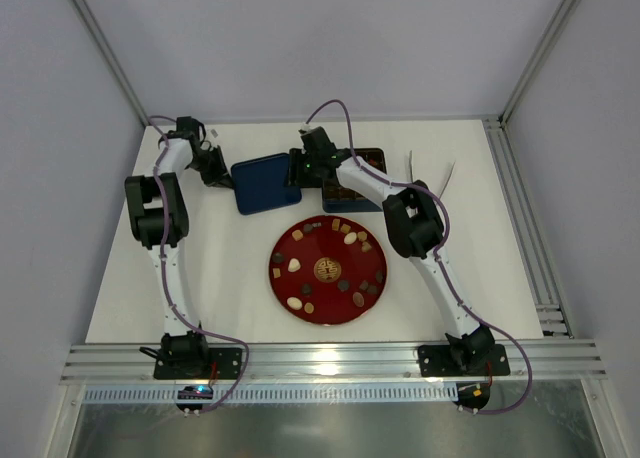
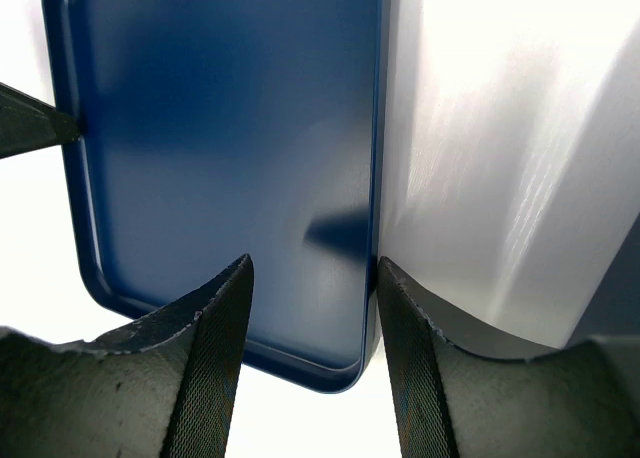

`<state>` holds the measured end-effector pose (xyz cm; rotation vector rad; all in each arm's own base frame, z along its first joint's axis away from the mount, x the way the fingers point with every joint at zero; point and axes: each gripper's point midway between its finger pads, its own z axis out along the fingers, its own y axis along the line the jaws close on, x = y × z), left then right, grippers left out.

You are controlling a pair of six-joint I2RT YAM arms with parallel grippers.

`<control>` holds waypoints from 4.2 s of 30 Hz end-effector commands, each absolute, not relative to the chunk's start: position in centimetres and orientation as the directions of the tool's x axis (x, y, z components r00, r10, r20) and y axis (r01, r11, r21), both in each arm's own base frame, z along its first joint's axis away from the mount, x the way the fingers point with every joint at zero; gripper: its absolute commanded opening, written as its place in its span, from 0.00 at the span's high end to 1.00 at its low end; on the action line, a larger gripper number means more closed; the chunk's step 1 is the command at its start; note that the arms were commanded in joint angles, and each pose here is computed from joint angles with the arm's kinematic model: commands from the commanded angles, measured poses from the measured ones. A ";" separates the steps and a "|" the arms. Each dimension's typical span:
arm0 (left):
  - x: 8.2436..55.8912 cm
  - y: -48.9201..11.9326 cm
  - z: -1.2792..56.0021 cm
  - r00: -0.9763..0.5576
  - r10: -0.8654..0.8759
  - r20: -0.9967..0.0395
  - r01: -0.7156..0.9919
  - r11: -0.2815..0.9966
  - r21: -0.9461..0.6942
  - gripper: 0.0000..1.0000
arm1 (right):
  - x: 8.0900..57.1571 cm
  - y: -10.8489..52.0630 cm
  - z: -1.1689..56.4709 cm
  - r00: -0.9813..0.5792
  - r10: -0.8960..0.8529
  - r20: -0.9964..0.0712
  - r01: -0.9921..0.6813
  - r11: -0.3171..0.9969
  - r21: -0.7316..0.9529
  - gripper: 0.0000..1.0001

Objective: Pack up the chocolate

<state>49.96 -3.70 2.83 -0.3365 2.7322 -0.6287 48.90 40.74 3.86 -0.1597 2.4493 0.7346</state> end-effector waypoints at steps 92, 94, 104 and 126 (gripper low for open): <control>44.8 -12.8 22.5 -0.791 -0.199 -0.579 0.257 0.750 -0.609 0.37 | 44.6 36.6 23.8 -0.826 0.229 -0.515 -0.353 0.503 0.789 0.96; 43.6 -14.3 24.3 -0.752 -0.147 -0.642 0.324 0.766 -0.555 0.31 | 44.9 35.6 24.5 -0.827 0.246 -0.506 -0.332 0.513 0.791 0.96; 38.3 -20.5 32.4 -0.210 0.061 -0.976 0.510 0.858 -0.057 0.20 | 44.9 28.6 28.0 -0.864 0.360 -0.353 -0.143 0.497 0.856 0.96; 34.5 -31.4 30.9 0.534 0.505 -0.678 0.307 0.632 0.712 0.18 | 40.6 25.4 31.7 -0.868 0.381 -0.319 -0.076 0.532 0.843 0.96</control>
